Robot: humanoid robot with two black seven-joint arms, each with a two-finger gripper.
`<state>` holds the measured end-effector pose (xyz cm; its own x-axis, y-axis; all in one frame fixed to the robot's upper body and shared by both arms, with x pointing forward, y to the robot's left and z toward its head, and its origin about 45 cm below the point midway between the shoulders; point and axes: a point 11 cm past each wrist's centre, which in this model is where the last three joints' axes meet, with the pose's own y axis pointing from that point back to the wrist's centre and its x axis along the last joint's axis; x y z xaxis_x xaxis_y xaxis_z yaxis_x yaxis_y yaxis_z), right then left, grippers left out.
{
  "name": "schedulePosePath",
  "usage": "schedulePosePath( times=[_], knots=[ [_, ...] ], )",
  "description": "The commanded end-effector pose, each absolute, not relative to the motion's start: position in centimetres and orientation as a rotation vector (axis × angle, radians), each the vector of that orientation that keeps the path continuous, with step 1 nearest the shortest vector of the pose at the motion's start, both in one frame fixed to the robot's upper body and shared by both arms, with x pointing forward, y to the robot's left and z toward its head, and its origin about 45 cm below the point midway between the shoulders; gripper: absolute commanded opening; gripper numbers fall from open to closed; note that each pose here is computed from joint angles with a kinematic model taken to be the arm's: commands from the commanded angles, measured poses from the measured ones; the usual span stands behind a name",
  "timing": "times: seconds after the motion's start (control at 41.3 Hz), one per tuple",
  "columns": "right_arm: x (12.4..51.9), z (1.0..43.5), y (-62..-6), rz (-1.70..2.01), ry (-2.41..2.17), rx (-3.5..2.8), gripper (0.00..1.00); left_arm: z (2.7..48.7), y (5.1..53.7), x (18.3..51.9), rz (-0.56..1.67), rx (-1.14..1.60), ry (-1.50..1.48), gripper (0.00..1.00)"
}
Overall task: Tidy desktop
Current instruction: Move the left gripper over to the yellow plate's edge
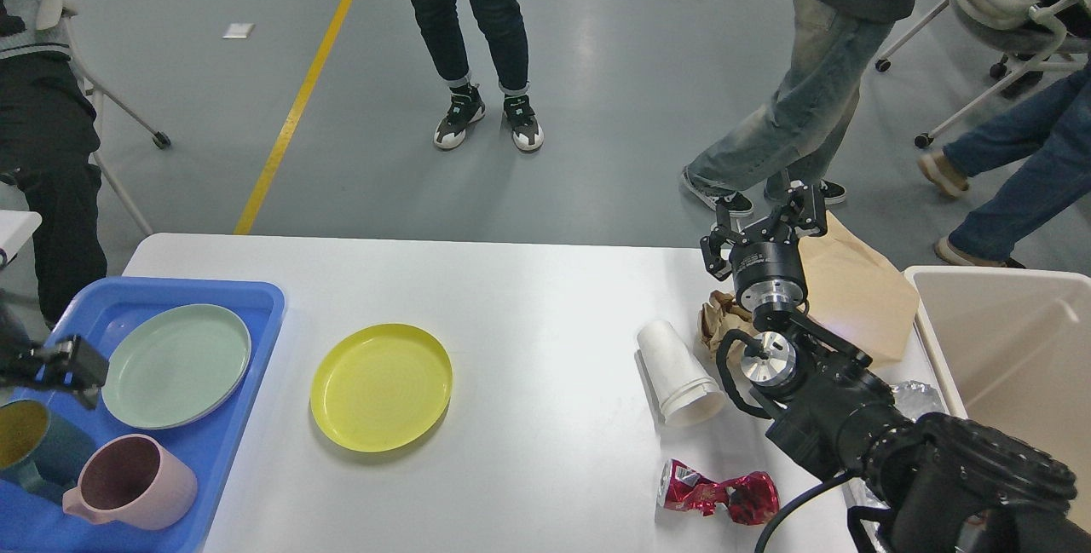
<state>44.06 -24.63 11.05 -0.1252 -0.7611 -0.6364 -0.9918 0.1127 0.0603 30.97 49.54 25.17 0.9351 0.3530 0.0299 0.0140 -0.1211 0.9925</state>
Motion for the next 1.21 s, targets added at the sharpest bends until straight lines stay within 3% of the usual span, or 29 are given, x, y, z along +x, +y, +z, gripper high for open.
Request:
schedulePosePath(
  times=[0.0,0.145,0.485,0.703,1.188],
  knots=[
    [44.1,11.0,-24.6,0.677,1.945,-1.699,1.00,30.4,46.4,34.5,0.362,1.472,0.268,0.96],
    [44.0,11.0,-24.7,0.679,1.947,-1.698,1.00,31.0,44.2,36.0,0.442,1.320,0.279,0.96],
    [44.1,11.1,-24.7,0.676,1.947,-1.698,1.00,27.8,43.6,37.0,0.540,1.317,0.223,0.96],
    [44.1,11.1,-24.7,0.676,1.947,-1.698,1.00,28.6,45.4,36.1,0.599,1.283,0.247,0.97],
    [44.0,11.0,-24.8,0.675,1.949,-1.699,1.00,30.3,43.0,38.1,0.568,1.288,0.170,0.97]
  ],
)
